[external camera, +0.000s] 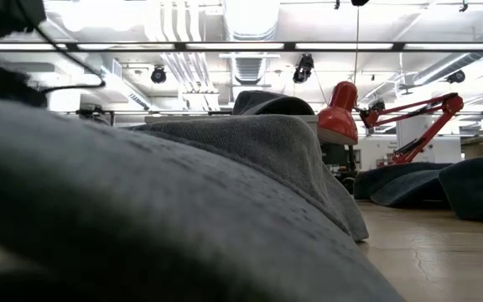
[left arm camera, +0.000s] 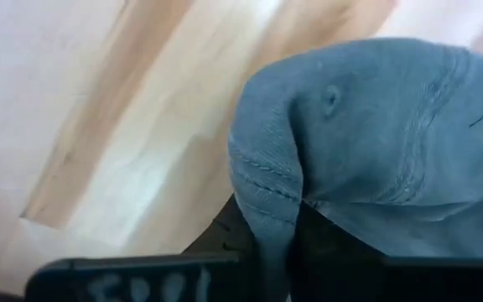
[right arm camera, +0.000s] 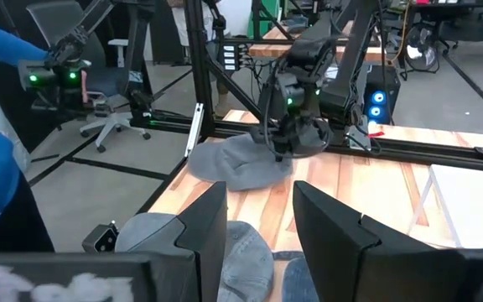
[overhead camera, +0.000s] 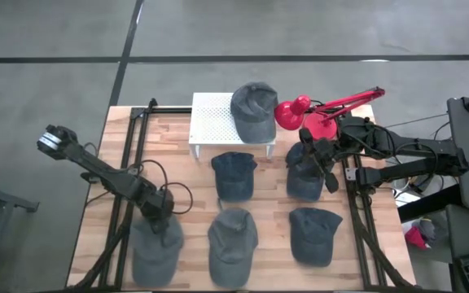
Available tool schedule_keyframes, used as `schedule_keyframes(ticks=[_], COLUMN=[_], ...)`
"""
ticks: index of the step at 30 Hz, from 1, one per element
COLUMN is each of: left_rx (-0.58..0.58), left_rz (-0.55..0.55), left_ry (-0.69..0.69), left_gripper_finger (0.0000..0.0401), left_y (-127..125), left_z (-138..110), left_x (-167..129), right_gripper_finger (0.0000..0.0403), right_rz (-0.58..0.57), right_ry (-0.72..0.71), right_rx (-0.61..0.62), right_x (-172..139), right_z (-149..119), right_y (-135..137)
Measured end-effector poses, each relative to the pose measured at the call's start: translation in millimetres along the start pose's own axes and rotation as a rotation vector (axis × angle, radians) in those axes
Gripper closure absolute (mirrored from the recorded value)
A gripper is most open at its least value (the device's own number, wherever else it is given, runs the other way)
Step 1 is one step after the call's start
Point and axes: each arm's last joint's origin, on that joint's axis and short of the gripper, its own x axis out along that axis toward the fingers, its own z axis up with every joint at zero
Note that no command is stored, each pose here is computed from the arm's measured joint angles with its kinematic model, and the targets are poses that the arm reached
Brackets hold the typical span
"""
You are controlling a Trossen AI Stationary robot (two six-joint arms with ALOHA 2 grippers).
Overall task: Pick & Place hat
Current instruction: Stack the left gray cap on the gray cap on the shelf
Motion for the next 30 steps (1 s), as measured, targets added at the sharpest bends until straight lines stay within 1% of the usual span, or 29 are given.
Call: schedule_keyframes(ticks=[2,7,13,18,21,26,30], left_rx=[-0.013,-0.009,-0.016,-0.064,-0.076,-0.088,-0.099], left_rz=[-0.022,-0.091,-0.171,-0.171,-0.177,-0.198,-0.175], left_ry=[-0.017,-0.122,-0.252,-0.33,-0.377,-0.459,-0.524], left_gripper_finger=[0.0368,0.0376,0.0376,0.0376,0.0377,0.0377,0.0377], left_y=[-6,-28,-54,-65,-70,-75,-77], left_z=[2,9,16,16,14,11,10], left_x=[-7,-31,-71,-110,-133,-168,-191], right_gripper_finger=[0.0266,0.0274,0.0283,0.0295,0.0302,0.0309,0.0301], right_rz=[0.0,0.0,0.0,-0.001,-0.001,0.001,0.002], right_ry=[0.0,0.013,0.057,0.06,0.076,0.08,0.097], right_rx=[0.0,0.006,0.027,0.075,0.081,0.045,0.022], right_x=[0,3,18,40,52,68,82], right_z=[0,-2,-8,-12,-13,0,19], right_y=[0,-2,-9,-19,-25,-32,-39])
